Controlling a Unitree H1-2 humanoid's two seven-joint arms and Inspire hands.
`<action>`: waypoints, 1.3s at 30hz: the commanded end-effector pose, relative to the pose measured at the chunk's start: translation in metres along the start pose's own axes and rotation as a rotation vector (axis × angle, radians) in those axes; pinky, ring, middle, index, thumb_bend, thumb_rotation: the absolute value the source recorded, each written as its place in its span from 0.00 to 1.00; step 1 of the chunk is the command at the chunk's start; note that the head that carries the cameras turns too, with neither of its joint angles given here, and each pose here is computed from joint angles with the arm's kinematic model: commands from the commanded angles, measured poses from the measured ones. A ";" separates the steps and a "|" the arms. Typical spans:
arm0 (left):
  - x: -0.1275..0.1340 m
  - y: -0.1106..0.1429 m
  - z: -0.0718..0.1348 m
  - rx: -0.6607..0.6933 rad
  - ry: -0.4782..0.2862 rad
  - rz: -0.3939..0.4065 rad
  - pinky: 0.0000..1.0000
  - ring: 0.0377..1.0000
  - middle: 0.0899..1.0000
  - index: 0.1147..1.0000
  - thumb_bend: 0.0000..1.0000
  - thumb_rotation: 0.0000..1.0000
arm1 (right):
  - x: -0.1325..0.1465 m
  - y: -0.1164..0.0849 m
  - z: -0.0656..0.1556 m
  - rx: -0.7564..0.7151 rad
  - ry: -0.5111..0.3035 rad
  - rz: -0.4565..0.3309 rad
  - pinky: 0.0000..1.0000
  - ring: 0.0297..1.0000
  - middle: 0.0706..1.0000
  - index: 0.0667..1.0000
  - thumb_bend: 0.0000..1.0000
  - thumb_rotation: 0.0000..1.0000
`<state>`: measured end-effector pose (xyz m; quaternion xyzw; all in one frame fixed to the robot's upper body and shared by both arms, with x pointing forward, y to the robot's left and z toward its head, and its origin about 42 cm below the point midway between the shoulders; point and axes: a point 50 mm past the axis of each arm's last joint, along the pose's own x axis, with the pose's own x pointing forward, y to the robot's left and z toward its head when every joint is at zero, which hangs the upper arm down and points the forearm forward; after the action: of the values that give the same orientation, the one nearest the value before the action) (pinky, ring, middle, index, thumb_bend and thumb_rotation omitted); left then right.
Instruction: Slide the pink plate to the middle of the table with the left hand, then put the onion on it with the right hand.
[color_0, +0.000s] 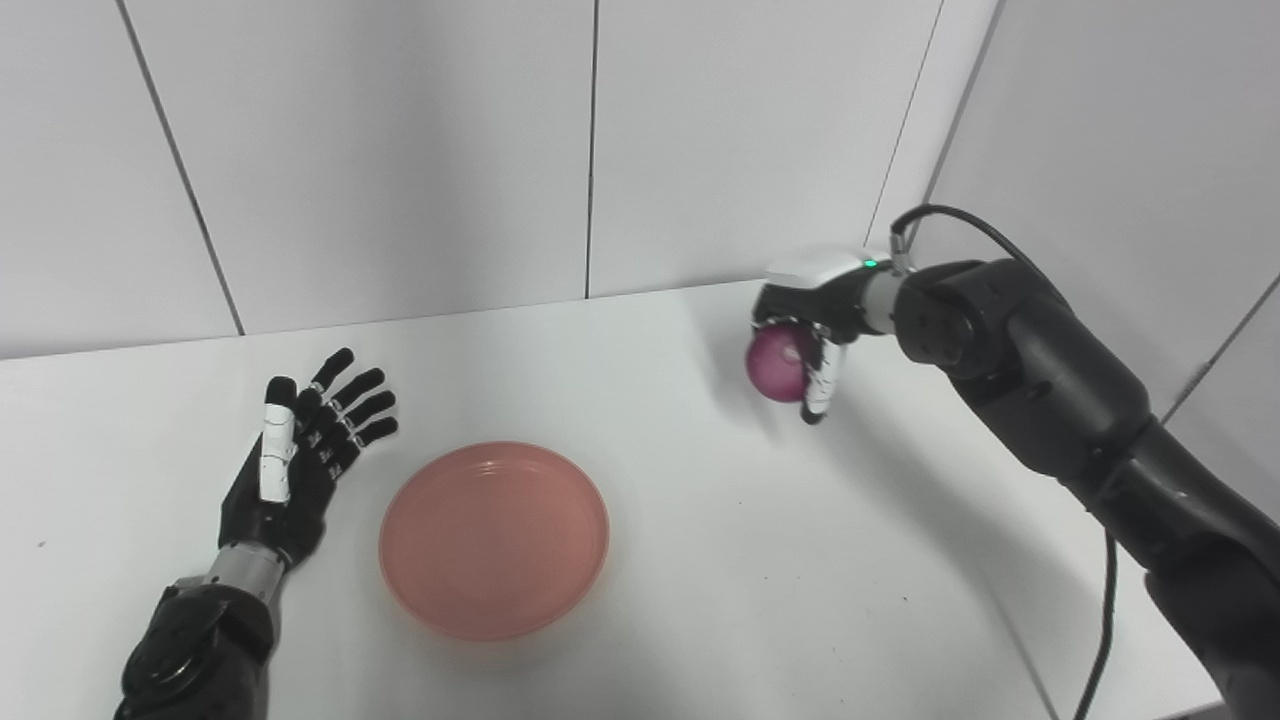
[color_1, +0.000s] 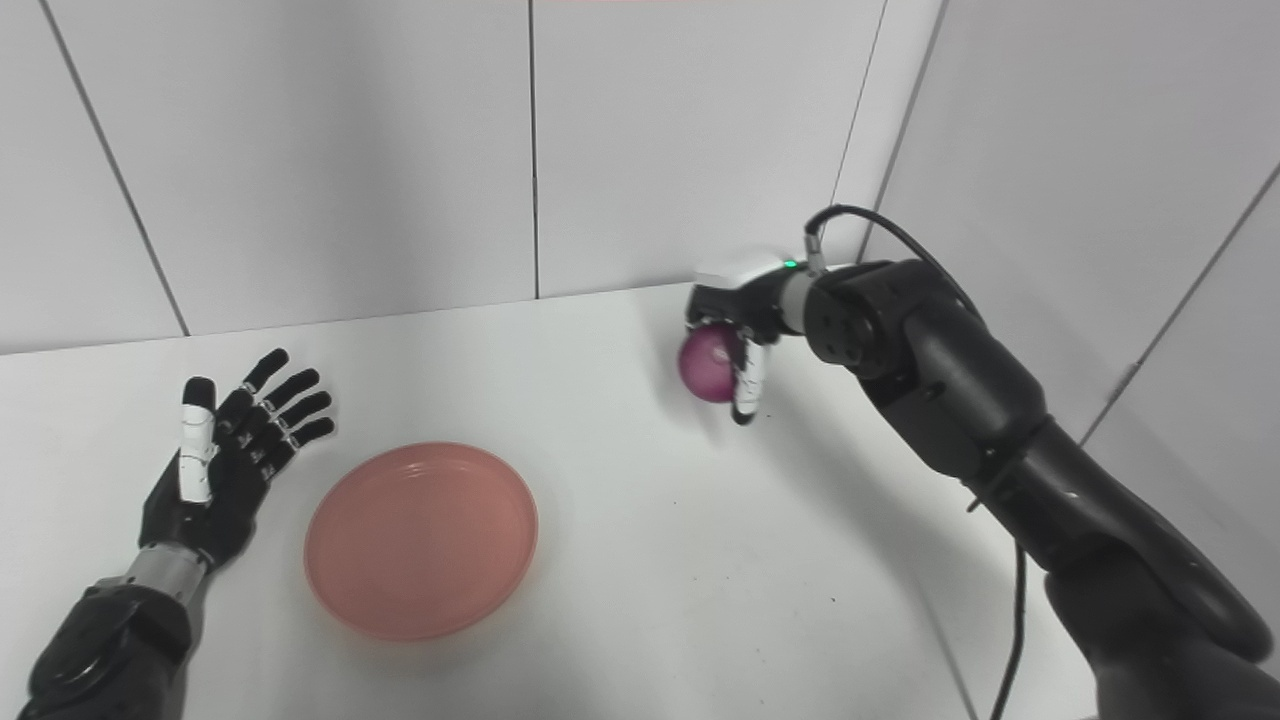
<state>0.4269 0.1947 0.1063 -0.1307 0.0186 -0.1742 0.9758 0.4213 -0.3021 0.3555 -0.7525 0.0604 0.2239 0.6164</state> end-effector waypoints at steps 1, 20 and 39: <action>-0.020 0.000 -0.045 -0.028 0.176 0.054 0.78 0.81 0.83 0.90 0.88 0.92 | -0.012 -0.036 0.014 -0.063 -0.051 -0.109 0.35 0.41 0.44 0.45 0.53 0.00; -0.016 -0.034 -0.063 -0.042 0.167 0.063 0.80 0.82 0.84 0.90 0.83 0.94 | -0.001 -0.075 0.096 -0.094 -0.293 -0.274 0.27 0.32 0.37 0.48 0.53 0.01; -0.012 -0.048 -0.070 -0.017 0.175 0.074 0.75 0.78 0.81 0.87 0.86 0.94 | 0.000 -0.043 0.143 -0.117 -0.512 -0.382 0.27 0.32 0.38 0.47 0.53 0.00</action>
<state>0.4235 0.1425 0.1020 -0.1176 0.0168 -0.1588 0.9801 0.4044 -0.1637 0.3555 -0.7050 -0.1949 0.3072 0.6088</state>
